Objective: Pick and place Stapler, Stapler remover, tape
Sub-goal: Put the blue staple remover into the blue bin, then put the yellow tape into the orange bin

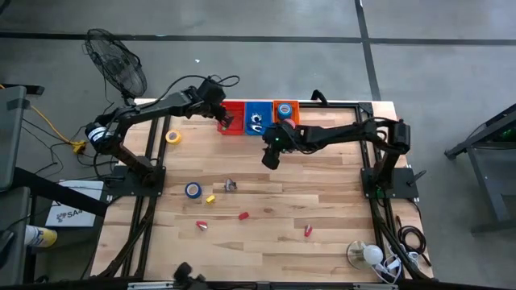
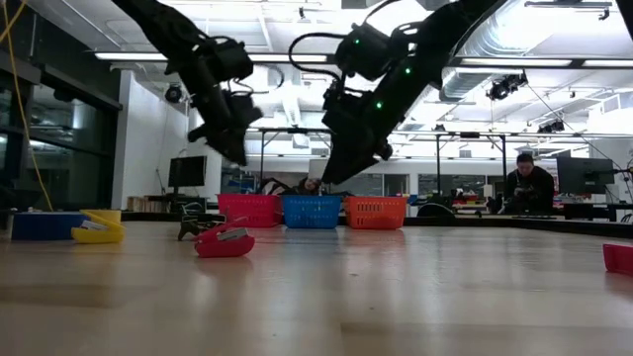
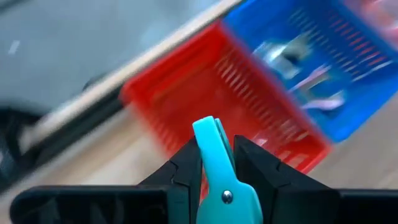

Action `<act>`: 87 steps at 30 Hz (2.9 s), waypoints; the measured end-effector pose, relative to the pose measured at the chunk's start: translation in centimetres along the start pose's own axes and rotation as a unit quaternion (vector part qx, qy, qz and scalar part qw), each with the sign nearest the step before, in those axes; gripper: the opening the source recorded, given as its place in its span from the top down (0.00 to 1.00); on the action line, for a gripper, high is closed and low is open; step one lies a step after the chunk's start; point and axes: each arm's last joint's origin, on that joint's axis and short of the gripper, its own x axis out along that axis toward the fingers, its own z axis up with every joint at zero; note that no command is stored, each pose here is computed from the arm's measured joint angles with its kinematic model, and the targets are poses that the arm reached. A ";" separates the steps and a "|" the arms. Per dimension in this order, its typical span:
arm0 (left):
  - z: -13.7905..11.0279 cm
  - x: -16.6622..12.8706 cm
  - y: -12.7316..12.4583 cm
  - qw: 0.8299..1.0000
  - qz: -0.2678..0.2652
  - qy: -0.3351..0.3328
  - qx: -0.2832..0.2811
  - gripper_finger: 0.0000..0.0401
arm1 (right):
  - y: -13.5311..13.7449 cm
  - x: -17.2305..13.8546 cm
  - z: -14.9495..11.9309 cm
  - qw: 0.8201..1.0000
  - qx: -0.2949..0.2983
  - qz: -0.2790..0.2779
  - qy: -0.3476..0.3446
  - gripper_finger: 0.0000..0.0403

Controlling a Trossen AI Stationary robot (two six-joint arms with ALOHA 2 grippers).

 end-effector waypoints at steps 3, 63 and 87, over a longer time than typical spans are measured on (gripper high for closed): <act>0.8 0.0 -1.4 0.997 -0.048 -0.047 0.029 0.81 | -0.2 -0.4 0.0 1.000 -0.001 -0.018 0.002 0.53; -1.2 -3.3 -2.0 0.986 0.019 0.130 0.103 0.57 | -0.8 -0.5 -0.7 0.992 -0.011 -0.120 0.033 0.53; -10.2 -2.2 1.4 0.954 0.211 0.181 -0.109 0.57 | -0.6 -0.5 -0.6 0.995 -0.006 -0.091 0.027 0.53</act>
